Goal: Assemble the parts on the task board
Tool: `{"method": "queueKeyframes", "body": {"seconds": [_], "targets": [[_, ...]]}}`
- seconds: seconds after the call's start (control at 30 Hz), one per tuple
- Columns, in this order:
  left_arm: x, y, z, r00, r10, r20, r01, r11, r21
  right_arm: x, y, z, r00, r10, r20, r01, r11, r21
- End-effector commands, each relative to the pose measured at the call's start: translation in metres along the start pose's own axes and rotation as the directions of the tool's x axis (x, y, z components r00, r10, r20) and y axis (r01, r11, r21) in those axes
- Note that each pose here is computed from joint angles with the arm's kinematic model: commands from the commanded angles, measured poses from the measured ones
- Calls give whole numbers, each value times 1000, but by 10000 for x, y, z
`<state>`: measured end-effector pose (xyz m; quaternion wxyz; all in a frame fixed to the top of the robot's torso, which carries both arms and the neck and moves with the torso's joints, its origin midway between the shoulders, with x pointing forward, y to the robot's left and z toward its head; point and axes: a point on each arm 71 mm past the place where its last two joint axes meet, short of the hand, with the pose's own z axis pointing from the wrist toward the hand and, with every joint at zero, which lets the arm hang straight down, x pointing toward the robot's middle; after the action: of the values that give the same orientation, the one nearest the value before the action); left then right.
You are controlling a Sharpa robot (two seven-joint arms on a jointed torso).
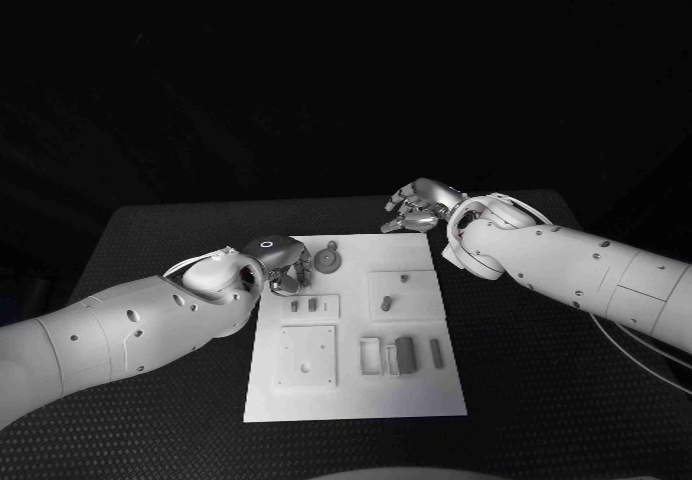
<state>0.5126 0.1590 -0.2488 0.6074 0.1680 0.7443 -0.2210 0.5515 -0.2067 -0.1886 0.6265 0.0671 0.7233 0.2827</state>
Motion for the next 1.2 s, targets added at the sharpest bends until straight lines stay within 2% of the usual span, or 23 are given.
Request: {"method": "queueKeyframes", "body": {"seconds": [0.03, 0.87, 1.2], "targets": [[38, -43, -3, 1000, 6, -30, -5, 1000, 15, 4, 7, -2, 1000, -1, -5, 1, 1000, -10], [64, -67, 6, 999, -2, -50, 4, 1000, 22, 5, 7, -2, 1000, -1, -6, 1, 1000, -10], [53, -53, 6, 999, -16, -29, 16, 1000, 16, 3, 5, -4, 1000, -1, -6, 1, 1000, -9]]}}
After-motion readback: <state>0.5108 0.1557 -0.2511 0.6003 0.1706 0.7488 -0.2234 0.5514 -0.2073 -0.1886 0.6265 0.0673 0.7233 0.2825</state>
